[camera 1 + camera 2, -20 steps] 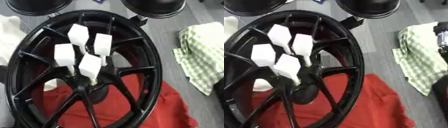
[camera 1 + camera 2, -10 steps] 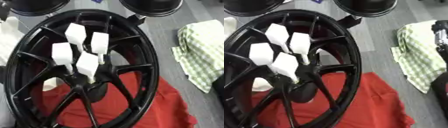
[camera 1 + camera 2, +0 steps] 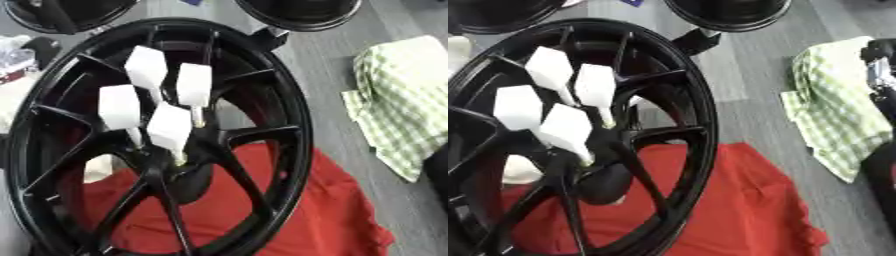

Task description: Pull the pin out of the wheel hub.

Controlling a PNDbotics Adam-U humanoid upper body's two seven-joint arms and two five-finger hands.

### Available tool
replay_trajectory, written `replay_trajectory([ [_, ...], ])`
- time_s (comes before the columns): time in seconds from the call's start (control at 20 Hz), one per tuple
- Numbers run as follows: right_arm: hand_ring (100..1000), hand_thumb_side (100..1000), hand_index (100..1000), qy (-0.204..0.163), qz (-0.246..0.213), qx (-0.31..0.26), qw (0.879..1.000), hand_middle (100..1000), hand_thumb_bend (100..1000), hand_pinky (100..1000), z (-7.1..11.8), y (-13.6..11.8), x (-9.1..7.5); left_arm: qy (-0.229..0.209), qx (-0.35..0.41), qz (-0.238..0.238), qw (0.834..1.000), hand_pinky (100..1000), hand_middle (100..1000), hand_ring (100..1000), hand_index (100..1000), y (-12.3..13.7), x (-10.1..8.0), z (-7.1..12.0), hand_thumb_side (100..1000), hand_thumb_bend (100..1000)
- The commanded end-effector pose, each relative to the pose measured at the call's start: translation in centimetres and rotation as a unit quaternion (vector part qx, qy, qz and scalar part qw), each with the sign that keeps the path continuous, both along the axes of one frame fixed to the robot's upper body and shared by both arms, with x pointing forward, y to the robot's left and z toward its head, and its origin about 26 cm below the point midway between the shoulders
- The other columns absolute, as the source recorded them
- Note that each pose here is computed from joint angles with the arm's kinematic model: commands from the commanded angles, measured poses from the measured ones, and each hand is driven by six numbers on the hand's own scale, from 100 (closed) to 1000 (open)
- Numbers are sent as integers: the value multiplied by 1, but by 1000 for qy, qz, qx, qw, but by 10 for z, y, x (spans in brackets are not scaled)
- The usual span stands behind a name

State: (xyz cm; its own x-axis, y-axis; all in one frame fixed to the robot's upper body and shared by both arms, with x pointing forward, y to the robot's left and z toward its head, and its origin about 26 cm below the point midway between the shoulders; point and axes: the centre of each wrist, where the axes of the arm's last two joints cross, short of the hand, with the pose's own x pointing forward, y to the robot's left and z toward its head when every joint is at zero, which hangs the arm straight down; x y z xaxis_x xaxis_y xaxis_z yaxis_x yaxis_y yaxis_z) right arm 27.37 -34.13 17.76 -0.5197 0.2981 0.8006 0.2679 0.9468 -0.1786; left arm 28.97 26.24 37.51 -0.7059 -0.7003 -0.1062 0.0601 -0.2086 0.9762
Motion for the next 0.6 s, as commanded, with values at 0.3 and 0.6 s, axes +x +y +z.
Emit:
replay_trajectory([
  [0.3,778,405,649,-14,5,-21,1000,553,100,848,12,0,-2,70,-41,5,997,800,670,705,826,-5,-6,-1,902,100],
  [0.6,778,408,649,-12,7,-21,1000,552,100,848,12,0,-2,94,-94,45,990,788,639,682,826,-8,-7,-4,903,100],
])
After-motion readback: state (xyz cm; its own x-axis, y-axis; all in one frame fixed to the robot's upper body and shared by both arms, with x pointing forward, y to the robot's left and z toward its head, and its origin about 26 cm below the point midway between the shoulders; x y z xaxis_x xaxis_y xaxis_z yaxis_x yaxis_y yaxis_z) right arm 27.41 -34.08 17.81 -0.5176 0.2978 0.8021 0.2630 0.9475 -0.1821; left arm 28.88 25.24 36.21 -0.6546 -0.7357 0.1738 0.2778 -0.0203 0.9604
